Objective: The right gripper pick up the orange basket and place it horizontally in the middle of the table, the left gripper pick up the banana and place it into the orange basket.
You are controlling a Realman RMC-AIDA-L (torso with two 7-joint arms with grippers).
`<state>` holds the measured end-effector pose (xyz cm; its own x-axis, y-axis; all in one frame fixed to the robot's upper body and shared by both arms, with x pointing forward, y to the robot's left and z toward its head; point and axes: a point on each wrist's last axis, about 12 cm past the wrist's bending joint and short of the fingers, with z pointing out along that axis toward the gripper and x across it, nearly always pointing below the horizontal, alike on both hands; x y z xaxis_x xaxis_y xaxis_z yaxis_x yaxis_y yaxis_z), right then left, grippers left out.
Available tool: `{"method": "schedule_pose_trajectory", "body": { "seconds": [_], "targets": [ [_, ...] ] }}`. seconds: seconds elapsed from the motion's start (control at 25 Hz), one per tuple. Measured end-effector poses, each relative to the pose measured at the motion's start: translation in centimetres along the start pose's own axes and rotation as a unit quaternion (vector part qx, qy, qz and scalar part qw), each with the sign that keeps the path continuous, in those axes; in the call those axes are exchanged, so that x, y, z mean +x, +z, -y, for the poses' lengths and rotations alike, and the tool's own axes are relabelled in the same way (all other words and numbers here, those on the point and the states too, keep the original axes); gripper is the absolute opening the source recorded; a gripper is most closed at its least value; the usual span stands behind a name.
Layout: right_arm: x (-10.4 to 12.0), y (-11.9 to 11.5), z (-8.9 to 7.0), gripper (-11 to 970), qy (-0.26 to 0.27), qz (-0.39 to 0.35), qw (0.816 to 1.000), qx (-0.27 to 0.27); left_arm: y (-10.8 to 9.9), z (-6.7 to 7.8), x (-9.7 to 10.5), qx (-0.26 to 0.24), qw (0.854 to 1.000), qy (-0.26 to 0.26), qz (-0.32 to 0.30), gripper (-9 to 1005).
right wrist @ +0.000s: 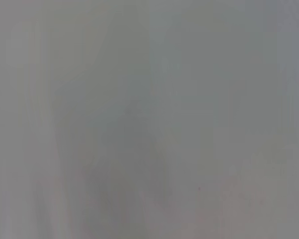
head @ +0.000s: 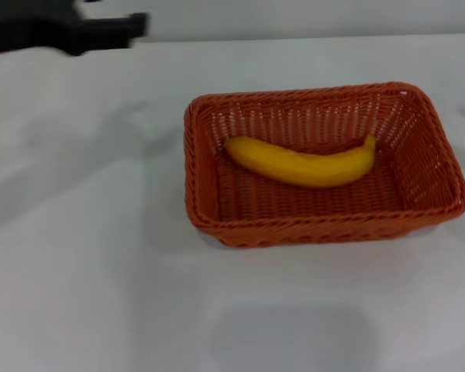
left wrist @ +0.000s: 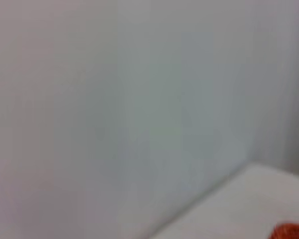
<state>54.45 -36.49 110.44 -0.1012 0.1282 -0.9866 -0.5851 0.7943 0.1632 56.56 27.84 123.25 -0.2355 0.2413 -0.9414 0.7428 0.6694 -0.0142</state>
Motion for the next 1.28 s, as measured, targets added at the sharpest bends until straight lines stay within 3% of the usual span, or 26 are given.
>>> {"method": "schedule_pose_trajectory", "body": {
  "seconds": [0.12, 0.28, 0.6, 0.92, 1.28],
  "targets": [
    [-0.1, 0.0, 0.0, 869, -0.002, 0.004, 1.0, 0.001, -3.9, -1.0, 3.4, -0.032, 0.997, -0.03, 0.063, 894],
    [0.1, -0.7, 0.1, 869, -0.005, 0.011, 1.0, 0.008, -7.5, -1.6, 7.5, -0.069, 0.987, -0.061, 0.133, 895],
    [1.0, -2.7, -0.4, 870, -0.012, 0.05, 0.998, 0.028, -11.1, -1.4, 14.6, -0.137, 0.964, -0.094, 0.209, 895],
    [1.8, -2.8, -0.5, 870, -0.025, 0.061, 0.997, 0.043, -12.1, -0.4, 18.3, -0.183, 0.949, -0.102, 0.235, 895],
    [1.9, -3.1, -0.4, 869, -0.031, 0.082, 0.994, 0.065, -12.4, 0.3, 19.6, -0.21, 0.933, -0.11, 0.271, 894]
  ]
}}
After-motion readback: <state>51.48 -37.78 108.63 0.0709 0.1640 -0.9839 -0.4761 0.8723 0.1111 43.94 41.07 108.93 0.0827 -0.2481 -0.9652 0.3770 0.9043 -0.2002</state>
